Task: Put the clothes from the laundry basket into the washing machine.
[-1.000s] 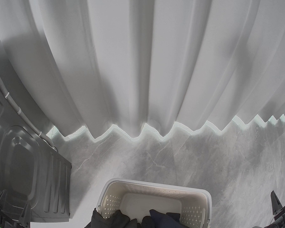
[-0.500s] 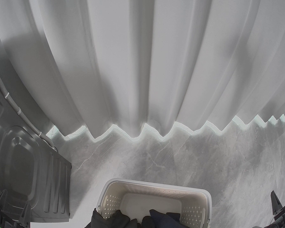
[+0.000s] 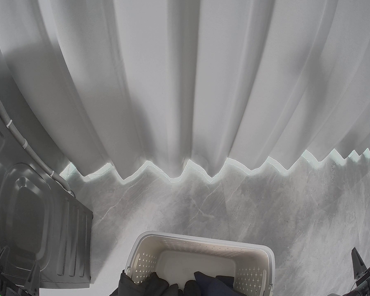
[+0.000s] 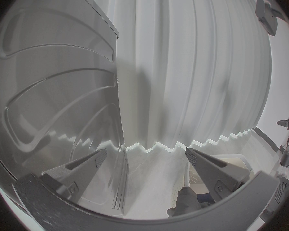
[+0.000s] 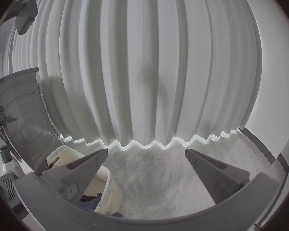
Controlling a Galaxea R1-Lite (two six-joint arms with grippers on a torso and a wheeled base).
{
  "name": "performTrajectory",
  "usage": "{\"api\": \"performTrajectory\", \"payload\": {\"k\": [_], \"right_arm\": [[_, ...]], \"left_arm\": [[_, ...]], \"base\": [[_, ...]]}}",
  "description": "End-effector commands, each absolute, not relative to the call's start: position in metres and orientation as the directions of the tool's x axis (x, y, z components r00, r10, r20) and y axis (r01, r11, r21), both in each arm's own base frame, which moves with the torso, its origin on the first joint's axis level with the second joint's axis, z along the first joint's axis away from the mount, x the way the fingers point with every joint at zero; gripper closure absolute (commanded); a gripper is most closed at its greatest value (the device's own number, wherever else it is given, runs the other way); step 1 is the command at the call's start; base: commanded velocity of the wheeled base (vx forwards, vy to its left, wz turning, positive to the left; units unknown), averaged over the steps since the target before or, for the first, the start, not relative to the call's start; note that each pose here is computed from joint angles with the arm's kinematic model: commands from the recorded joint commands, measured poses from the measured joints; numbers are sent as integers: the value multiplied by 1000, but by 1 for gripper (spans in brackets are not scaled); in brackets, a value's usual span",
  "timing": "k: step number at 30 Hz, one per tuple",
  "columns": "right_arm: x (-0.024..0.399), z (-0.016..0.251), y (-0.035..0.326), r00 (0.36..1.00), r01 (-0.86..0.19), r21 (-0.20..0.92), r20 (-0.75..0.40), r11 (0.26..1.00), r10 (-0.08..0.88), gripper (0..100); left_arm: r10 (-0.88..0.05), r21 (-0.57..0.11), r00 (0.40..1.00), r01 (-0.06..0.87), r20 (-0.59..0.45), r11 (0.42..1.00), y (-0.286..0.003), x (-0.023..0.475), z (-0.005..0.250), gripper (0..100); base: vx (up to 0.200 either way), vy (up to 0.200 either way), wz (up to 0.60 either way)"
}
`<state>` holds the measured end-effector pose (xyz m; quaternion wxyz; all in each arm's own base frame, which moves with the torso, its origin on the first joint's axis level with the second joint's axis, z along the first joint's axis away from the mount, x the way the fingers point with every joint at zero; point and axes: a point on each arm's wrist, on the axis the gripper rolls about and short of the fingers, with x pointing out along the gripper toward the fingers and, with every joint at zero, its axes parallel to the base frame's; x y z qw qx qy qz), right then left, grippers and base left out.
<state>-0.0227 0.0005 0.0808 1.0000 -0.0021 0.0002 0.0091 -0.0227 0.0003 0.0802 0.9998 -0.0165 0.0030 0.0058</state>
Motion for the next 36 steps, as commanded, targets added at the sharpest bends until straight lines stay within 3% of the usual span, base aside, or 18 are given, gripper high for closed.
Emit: {"api": "performTrajectory", "payload": {"k": [1, 36], "right_arm": [[-22, 76, 0, 1000, -18, -4, -6, 1000, 18, 0], [-22, 76, 1, 1000, -20, -4, -6, 1000, 20, 0]], "left_arm": [[12, -34, 1000, -12, -5, 999, 0, -23, 76, 0], [11, -34, 1000, -11, -5, 999, 0, -23, 76, 0]], "base": [[0, 0, 0], [-194, 0, 0]]}}
